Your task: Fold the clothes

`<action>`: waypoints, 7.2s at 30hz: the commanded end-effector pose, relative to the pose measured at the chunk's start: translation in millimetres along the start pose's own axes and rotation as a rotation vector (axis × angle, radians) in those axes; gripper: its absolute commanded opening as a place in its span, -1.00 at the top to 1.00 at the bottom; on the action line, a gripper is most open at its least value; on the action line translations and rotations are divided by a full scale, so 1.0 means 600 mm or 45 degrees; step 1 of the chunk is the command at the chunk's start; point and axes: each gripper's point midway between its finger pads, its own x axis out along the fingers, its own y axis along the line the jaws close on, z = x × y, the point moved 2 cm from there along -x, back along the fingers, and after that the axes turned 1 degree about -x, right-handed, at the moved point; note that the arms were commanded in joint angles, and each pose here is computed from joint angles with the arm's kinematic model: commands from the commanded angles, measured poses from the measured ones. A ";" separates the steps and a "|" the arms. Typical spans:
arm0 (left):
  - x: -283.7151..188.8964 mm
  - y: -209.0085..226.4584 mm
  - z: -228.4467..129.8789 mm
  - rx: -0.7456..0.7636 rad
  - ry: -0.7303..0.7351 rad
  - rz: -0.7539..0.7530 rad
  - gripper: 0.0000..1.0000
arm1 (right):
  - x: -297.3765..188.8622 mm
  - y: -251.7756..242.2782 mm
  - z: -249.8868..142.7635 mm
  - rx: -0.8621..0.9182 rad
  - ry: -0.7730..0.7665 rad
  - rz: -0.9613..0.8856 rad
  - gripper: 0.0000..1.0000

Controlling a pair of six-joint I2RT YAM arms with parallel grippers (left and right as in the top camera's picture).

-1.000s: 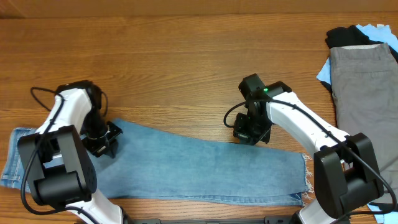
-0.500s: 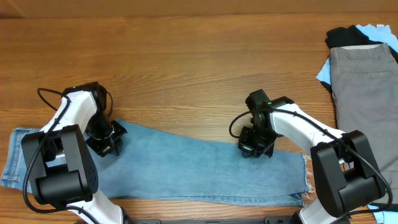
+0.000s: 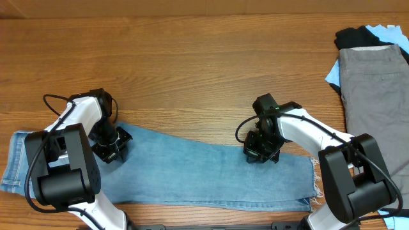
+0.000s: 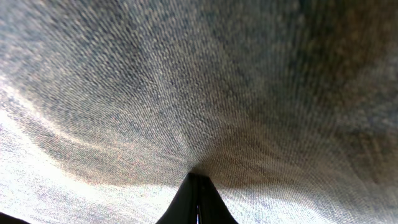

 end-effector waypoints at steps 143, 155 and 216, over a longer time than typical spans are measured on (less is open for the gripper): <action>-0.081 0.066 0.256 -0.194 -0.372 0.095 0.92 | -0.037 -0.125 -0.013 0.363 -0.277 0.126 0.78; -0.013 0.052 0.200 -0.278 -0.047 0.086 0.92 | 0.011 -0.126 0.029 0.454 -0.326 0.214 0.67; -0.298 0.108 0.056 -0.218 -0.453 -0.318 -1.00 | -0.257 -0.207 0.127 0.288 -0.598 -0.015 -1.00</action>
